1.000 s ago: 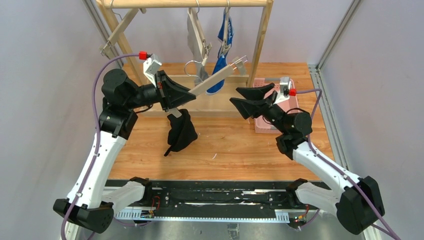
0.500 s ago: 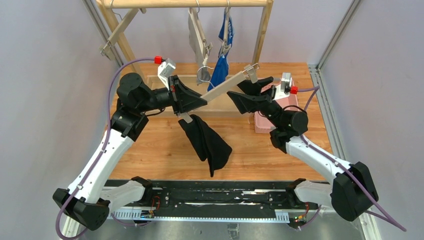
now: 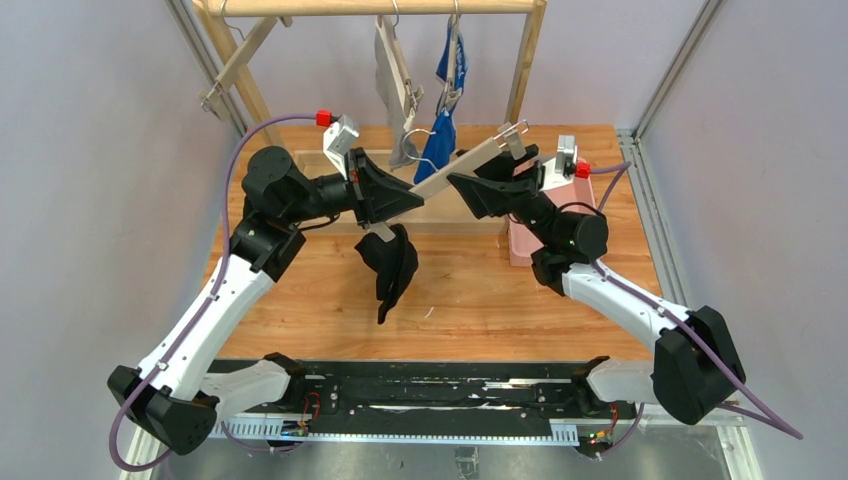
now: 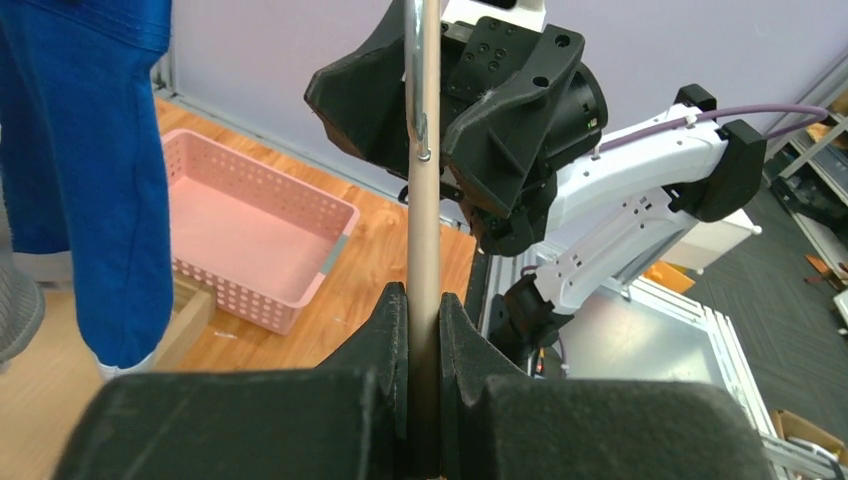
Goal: Remove the underwear clipped to the hanger
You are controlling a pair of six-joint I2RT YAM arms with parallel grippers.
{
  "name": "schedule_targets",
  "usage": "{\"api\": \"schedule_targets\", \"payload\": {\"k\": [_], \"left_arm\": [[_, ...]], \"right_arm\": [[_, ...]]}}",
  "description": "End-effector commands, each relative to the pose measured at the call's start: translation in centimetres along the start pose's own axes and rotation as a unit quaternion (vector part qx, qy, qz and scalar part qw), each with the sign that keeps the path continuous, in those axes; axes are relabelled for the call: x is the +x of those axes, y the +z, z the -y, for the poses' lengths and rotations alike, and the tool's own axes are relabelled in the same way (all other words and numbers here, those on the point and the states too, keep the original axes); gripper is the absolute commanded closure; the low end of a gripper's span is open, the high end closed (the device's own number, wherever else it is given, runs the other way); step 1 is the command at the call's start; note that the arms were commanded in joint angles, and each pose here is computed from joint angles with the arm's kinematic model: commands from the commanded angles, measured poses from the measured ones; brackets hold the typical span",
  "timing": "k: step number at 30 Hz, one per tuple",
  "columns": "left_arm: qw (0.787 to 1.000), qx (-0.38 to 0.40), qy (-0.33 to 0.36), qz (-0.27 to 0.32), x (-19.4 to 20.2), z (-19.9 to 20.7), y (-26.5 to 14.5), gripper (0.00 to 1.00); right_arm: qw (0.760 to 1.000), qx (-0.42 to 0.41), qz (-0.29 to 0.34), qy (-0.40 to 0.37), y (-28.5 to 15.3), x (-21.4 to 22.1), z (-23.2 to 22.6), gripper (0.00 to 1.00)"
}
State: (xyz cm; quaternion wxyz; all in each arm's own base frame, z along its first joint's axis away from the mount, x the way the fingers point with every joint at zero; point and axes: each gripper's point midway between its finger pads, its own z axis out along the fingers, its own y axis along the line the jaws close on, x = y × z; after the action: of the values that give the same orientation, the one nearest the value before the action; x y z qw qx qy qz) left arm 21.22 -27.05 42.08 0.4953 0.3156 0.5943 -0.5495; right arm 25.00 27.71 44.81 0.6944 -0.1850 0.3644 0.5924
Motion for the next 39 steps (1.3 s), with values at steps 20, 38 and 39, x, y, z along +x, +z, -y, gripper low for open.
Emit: {"api": "schedule_targets", "payload": {"k": [20, 38, 39], "left_arm": [[0.999, 0.016, 0.012, 0.048, -1.1, 0.5, 0.9, 1.0], [0.999, 0.012, 0.004, 0.041, -0.1, -0.1, 0.9, 0.82], [0.999, 0.011, 0.008, 0.042, -0.1, 0.0, 0.8, 0.75]], "right_arm": [[0.996, -0.086, 0.027, 0.022, 2.4, -2.2, -3.6, 0.65], [0.997, -0.072, 0.034, 0.016, 2.2, -2.6, -3.4, 0.99], [0.997, -0.073, 0.034, 0.016, 2.2, -2.6, -3.4, 0.99]]}}
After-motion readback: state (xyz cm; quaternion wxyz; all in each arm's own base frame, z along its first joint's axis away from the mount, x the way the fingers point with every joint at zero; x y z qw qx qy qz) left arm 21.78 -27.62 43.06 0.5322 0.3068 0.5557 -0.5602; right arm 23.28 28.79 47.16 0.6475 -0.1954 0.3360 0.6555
